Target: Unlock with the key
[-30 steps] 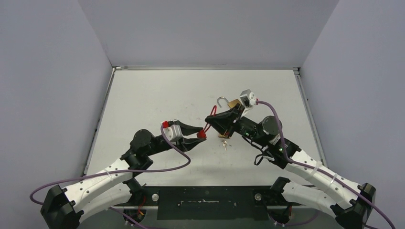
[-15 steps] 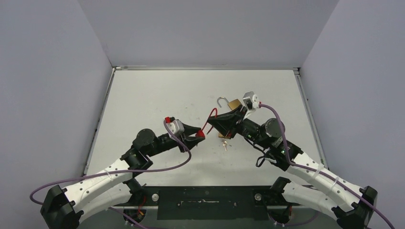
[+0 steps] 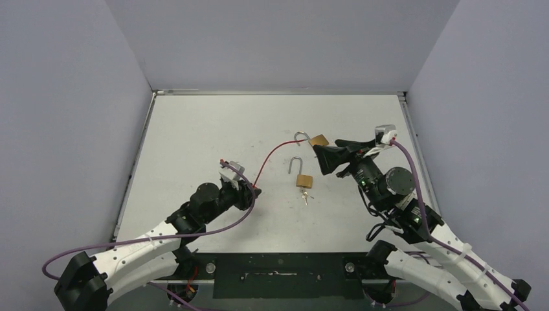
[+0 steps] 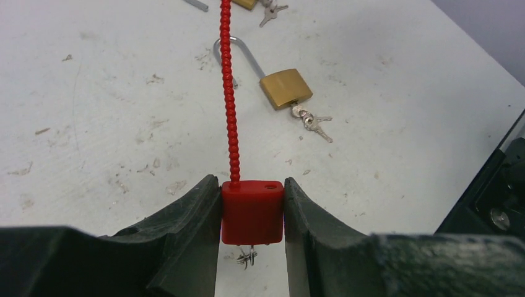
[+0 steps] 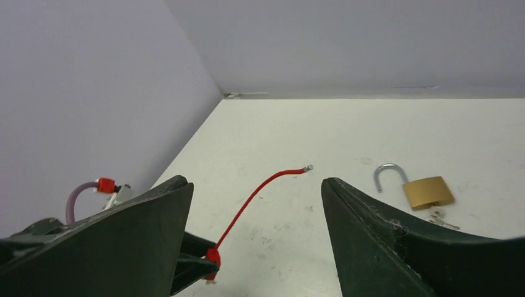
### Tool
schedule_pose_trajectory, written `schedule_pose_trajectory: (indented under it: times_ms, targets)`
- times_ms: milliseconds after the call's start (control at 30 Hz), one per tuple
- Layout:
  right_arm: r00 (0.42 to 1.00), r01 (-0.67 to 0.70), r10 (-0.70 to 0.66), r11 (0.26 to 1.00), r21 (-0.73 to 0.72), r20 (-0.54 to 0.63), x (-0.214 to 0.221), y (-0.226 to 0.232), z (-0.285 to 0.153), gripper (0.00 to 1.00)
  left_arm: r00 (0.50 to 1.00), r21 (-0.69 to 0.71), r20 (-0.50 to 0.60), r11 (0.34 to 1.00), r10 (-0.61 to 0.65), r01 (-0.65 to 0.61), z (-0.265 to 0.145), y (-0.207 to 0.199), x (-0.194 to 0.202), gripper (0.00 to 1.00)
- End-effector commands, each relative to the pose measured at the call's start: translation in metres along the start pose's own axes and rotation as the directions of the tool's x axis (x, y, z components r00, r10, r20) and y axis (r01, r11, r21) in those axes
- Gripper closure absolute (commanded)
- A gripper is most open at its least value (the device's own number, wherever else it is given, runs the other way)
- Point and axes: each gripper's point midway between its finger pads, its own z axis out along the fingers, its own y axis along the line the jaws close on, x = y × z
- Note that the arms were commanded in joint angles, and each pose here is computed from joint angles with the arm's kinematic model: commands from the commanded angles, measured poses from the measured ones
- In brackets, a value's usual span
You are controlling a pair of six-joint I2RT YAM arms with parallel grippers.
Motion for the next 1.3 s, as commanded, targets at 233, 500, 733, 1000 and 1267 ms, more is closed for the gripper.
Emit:
schedule_pose_trajectory:
  times_ms: [233,500,733,1000,1267]
  targets:
    - [0.989,-0.065,0.022,0.951,0.302,0.145,-0.007,-0.066,-0.023,0.19,0.985,-0.225,0.094,0.960,-0.147,0.165,-0.008,0.036,-0.013,1.00]
    - [0.997,-0.068,0.053,0.950,0.304,0.058,0.022,-0.065,-0.011,0.19,0.974,-0.360,0.007,0.908,-0.228,0.215,0.020,0.050,-0.005,1.00]
    - [0.997,-0.072,0.071,0.950,0.303,0.014,0.037,-0.064,-0.002,0.19,0.941,-0.455,-0.086,0.853,-0.328,0.256,0.060,0.072,0.017,1.00]
    - [0.995,-0.082,0.096,0.948,0.308,-0.030,0.053,-0.066,0.002,0.19,0.926,-0.435,-0.160,0.867,-0.342,0.245,0.098,0.074,0.030,0.94]
    - [0.991,-0.075,0.106,0.939,0.336,-0.076,0.062,-0.068,0.007,0.19,0.913,-0.503,-0.182,0.833,-0.364,0.232,0.114,0.085,0.042,0.71]
